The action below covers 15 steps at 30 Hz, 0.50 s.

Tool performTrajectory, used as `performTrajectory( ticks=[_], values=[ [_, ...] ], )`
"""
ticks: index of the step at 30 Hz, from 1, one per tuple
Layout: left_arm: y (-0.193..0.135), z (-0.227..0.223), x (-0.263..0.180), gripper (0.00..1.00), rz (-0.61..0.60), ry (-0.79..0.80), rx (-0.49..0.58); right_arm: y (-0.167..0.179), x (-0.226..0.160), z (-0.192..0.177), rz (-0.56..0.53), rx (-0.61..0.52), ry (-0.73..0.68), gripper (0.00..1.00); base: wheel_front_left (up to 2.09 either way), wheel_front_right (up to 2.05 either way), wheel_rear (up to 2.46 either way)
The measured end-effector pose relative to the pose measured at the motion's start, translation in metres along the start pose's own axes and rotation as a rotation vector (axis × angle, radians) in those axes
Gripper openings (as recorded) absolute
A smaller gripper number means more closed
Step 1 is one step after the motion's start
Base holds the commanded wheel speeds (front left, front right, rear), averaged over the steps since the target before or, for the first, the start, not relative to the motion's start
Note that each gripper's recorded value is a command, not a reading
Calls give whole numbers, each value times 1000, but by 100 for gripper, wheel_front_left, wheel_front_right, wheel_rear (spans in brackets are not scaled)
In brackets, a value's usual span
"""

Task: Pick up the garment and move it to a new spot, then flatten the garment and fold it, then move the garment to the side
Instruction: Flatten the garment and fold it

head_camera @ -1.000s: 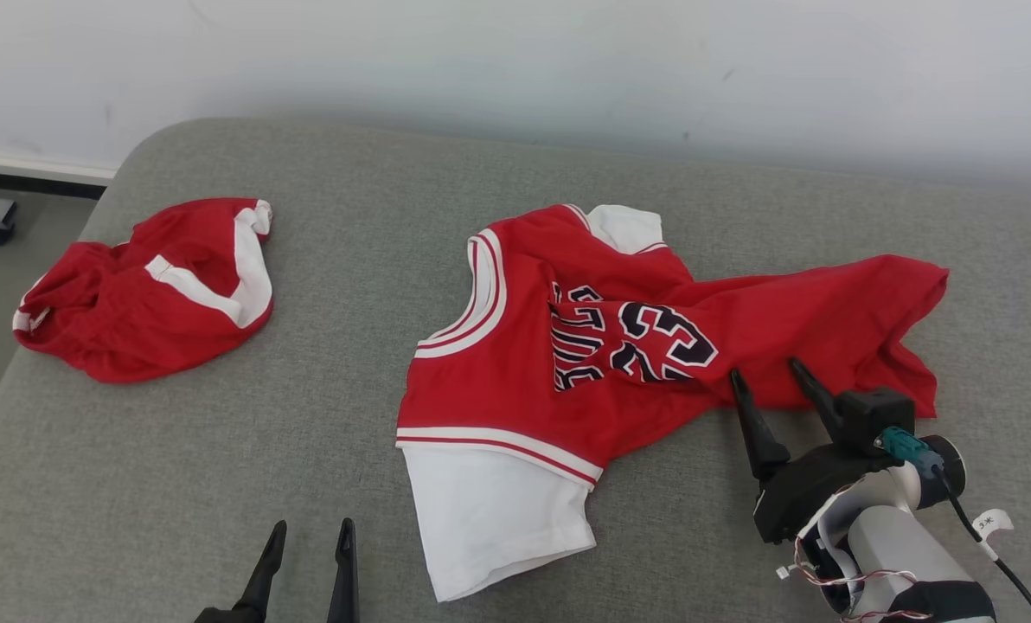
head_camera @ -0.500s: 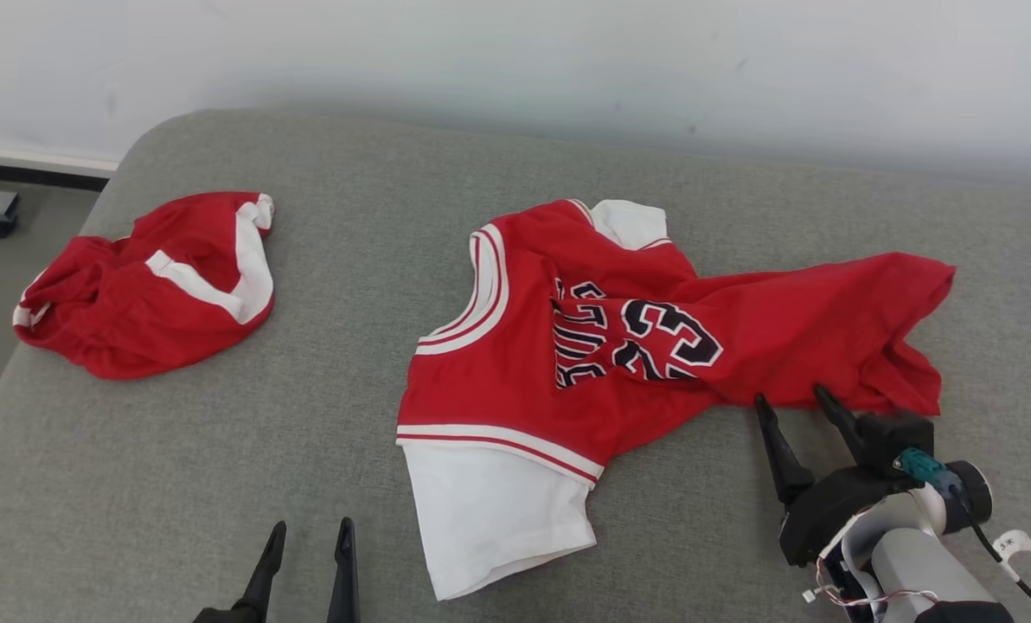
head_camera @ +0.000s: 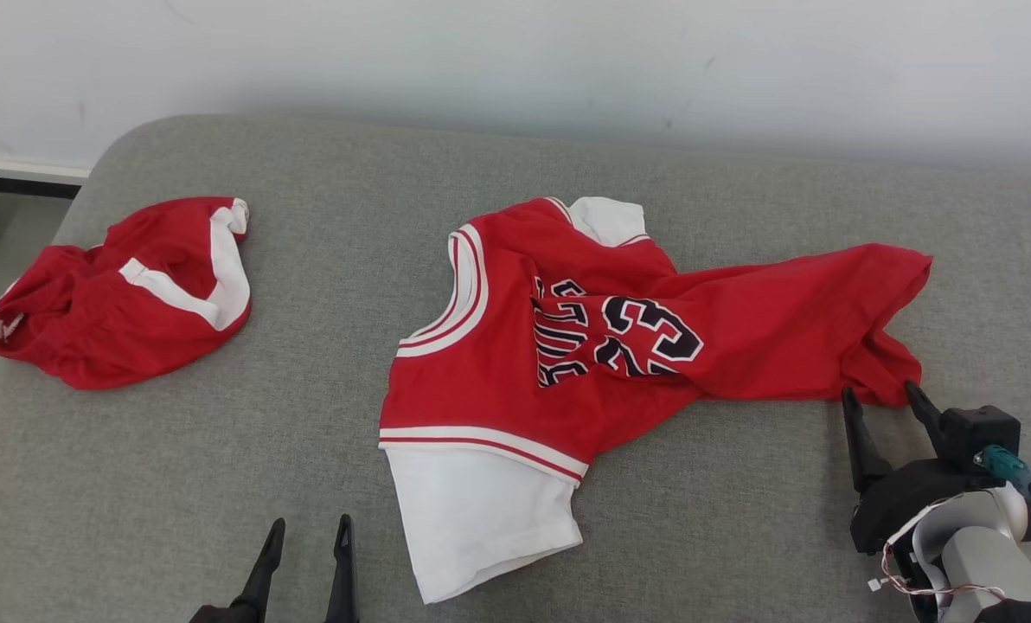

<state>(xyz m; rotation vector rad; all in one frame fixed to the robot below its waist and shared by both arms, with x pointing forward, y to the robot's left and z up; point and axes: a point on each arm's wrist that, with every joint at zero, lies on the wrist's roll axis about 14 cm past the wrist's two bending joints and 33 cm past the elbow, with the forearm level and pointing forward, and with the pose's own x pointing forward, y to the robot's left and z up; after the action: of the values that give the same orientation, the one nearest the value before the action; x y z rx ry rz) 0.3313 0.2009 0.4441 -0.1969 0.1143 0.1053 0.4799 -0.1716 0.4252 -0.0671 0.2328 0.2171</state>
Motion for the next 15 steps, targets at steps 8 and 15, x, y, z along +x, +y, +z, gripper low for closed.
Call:
performTrajectory(
  ticks=[8,15],
  values=[
    [0,-1,6,100,-4,7,2,-9,11,-16,-14,-43,72,100,0,0,0],
    [3,-3,6,100,3,14,6,-13,16,-20,-23,-59,103,0,0,0,0]
  ],
)
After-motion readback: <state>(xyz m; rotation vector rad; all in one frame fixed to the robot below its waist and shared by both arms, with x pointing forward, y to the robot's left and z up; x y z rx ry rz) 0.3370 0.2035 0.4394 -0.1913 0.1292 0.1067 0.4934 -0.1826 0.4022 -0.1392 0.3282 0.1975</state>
